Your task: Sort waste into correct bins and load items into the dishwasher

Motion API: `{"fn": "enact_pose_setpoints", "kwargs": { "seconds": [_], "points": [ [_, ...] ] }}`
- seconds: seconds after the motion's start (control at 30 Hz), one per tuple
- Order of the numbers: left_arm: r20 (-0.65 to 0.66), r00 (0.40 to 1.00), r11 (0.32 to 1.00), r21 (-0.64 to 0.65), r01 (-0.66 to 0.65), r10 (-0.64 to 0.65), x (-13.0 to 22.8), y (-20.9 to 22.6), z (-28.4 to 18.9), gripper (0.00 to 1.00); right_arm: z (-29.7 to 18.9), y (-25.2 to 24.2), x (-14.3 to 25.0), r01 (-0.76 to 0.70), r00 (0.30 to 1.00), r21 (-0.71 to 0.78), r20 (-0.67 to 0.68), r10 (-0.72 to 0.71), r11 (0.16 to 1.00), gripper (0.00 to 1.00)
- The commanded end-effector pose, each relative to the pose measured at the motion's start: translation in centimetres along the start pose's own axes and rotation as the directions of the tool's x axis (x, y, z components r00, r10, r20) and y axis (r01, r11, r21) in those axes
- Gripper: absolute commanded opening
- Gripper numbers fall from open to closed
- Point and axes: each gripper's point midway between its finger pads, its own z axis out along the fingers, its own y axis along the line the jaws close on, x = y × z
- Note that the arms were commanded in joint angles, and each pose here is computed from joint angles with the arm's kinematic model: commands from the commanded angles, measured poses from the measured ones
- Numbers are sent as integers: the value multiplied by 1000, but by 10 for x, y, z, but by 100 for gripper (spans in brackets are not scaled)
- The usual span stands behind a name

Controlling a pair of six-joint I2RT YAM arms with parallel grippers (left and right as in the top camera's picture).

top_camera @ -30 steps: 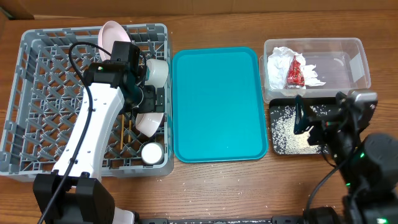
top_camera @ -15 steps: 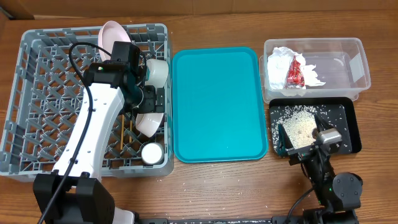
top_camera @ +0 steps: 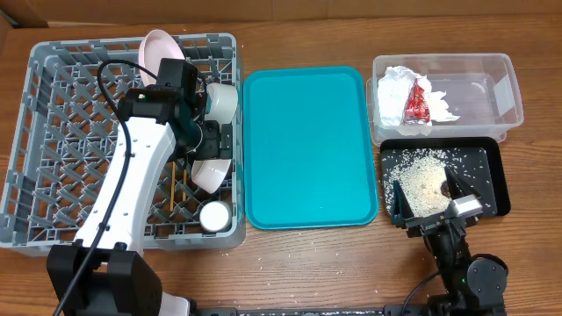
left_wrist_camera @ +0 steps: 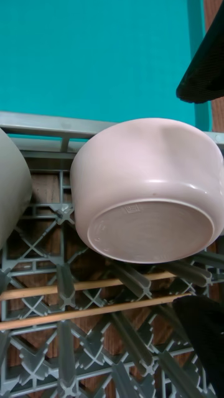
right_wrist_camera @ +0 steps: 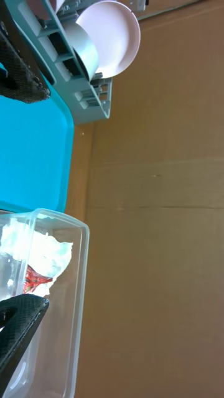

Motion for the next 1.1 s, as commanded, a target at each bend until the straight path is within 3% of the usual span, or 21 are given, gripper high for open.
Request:
{"fn": "enact_pose_setpoints", "kwargs": {
  "seconds": [0.0,0.17,1.07],
  "points": [
    [-11,1000,1000,10,11,-11,1,-3,4,100,-1,0,3,5,1000,-1,1,-5,1000,100],
    [-11,1000,1000,10,11,-11,1,-3,4,100,-3,2,38,-26,990,-13,-142,24,1000,100],
    [-10,1000,1000,10,11,-11,1,-3,3,100,-3,2,36,-26,990,-15,-136,24,1000,100]
  ]
}}
